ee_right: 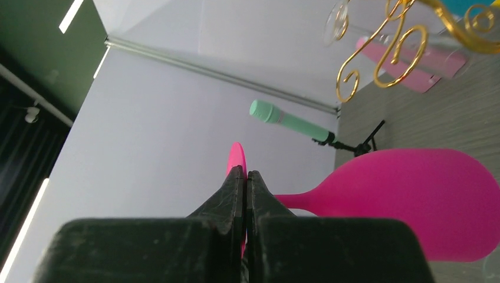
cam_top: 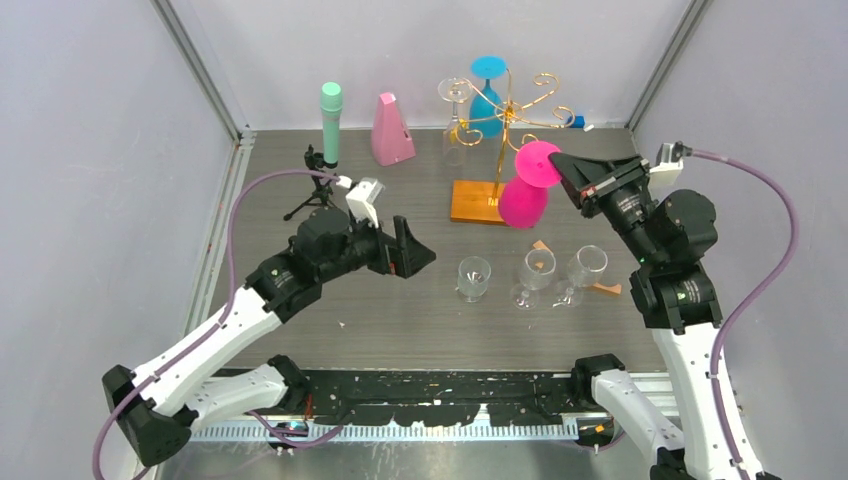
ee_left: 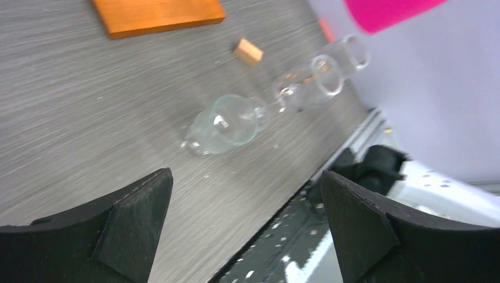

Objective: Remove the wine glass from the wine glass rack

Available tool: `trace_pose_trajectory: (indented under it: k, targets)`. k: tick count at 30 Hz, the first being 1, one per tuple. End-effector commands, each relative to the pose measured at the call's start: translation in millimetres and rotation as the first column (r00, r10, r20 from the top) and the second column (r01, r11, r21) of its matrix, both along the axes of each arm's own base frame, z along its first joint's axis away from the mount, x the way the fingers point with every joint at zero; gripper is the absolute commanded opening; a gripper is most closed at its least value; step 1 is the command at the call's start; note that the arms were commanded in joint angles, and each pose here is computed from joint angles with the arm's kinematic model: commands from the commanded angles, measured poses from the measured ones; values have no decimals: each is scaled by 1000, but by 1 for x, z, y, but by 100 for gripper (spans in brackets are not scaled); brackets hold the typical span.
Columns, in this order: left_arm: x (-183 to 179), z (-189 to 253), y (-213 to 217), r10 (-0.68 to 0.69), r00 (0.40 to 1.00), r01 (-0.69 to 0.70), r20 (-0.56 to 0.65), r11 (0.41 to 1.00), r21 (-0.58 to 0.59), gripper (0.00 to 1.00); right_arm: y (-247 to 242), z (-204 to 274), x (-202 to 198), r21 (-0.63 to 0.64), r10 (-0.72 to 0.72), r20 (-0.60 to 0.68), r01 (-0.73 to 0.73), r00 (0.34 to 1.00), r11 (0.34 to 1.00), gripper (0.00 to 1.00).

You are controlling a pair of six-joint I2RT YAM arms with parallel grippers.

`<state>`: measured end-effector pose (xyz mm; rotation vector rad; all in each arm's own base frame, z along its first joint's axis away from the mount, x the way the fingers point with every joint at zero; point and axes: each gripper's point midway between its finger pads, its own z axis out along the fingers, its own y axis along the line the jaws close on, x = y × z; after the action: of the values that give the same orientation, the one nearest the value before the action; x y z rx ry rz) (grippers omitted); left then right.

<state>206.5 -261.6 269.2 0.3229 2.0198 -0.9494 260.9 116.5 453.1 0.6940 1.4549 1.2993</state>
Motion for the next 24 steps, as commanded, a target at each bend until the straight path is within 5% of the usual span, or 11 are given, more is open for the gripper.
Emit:
trace_pose_trajectory:
  k: [1,6,13,24]
  targets:
    - [0,55,-25,-145,988,123,-55,948,-295,100,25,36,-31,64,187,142,-198,972,978,1]
    - [25,90,-32,-222,970,135,-101,833,-537,100,35,60,-39,155,275,241,-316,931,936,0]
    - [40,136,-51,-379,924,200,-55,600,-775,95,40,80,-47,307,355,331,-455,874,836,0]
    - [33,173,-43,-486,873,166,-46,383,-909,85,46,68,-31,337,362,311,-459,879,822,0]
